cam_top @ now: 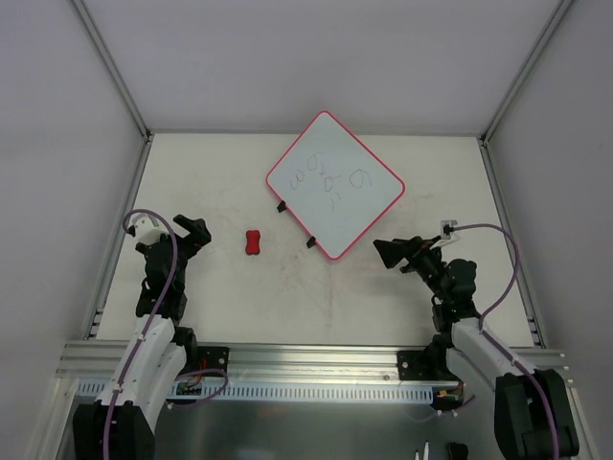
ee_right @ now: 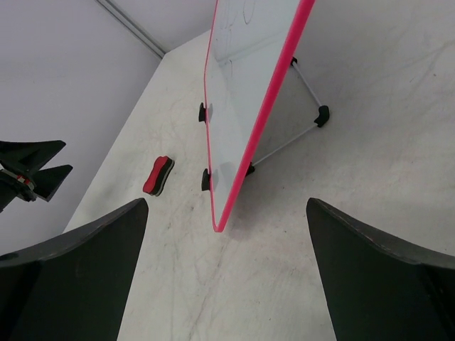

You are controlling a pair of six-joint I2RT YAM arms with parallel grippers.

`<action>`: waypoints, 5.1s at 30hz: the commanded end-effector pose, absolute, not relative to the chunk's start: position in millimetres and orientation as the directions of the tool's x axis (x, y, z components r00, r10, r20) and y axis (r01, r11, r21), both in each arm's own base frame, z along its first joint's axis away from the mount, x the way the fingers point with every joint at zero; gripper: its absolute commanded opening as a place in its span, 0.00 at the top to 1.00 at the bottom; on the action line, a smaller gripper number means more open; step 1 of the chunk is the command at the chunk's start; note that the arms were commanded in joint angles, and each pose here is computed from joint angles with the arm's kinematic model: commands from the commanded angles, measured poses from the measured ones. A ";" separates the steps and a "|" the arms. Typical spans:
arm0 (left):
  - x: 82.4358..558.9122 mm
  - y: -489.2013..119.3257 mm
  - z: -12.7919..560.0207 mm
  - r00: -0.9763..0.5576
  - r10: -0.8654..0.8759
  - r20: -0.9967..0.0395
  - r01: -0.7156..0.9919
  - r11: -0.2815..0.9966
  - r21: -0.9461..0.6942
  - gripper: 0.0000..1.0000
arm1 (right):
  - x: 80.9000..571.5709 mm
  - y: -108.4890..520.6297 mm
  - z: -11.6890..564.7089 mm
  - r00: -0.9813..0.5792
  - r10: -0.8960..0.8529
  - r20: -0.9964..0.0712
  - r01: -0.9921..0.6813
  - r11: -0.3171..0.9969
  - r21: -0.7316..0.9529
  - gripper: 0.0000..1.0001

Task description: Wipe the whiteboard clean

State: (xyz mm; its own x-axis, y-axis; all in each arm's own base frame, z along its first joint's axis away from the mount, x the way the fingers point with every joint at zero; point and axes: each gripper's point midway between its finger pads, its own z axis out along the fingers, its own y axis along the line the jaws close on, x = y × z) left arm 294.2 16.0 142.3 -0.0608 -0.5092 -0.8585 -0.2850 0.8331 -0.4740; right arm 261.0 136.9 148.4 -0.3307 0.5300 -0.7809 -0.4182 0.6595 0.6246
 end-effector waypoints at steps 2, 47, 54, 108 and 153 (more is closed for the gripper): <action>291.7 11.3 138.7 -0.048 -0.585 -0.810 -0.289 0.784 -0.549 0.01 | 274.0 143.9 189.4 -0.254 0.591 -0.766 -0.509 0.592 0.625 0.01; 326.5 -70.0 118.5 -0.479 -0.371 -0.796 -0.191 0.929 -0.318 0.01 | 342.8 200.7 171.8 -0.347 0.560 -0.752 -0.584 0.499 0.640 0.53; 333.4 -83.1 102.6 -0.581 -0.260 -0.772 -0.120 0.965 -0.235 0.02 | 342.2 201.3 167.3 -0.356 0.555 -0.752 -0.579 0.501 0.643 0.70; 337.7 -123.5 35.9 -0.858 0.089 -0.505 0.084 0.996 0.032 0.33 | 340.7 200.7 161.2 -0.367 0.536 -0.760 -0.583 0.504 0.637 1.00; 337.5 -133.3 24.7 -0.868 0.138 -0.477 0.114 0.990 0.079 0.62 | 338.8 200.8 166.6 -0.377 0.536 -0.755 -0.597 0.483 0.641 1.00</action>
State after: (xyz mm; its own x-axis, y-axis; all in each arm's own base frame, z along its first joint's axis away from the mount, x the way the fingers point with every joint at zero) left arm 332.9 -131.6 17.9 -0.8763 0.1123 -0.4685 0.0964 0.9937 0.0579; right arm 329.3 196.2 106.2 -0.5627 0.5184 -0.6439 -0.3834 0.5265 0.7588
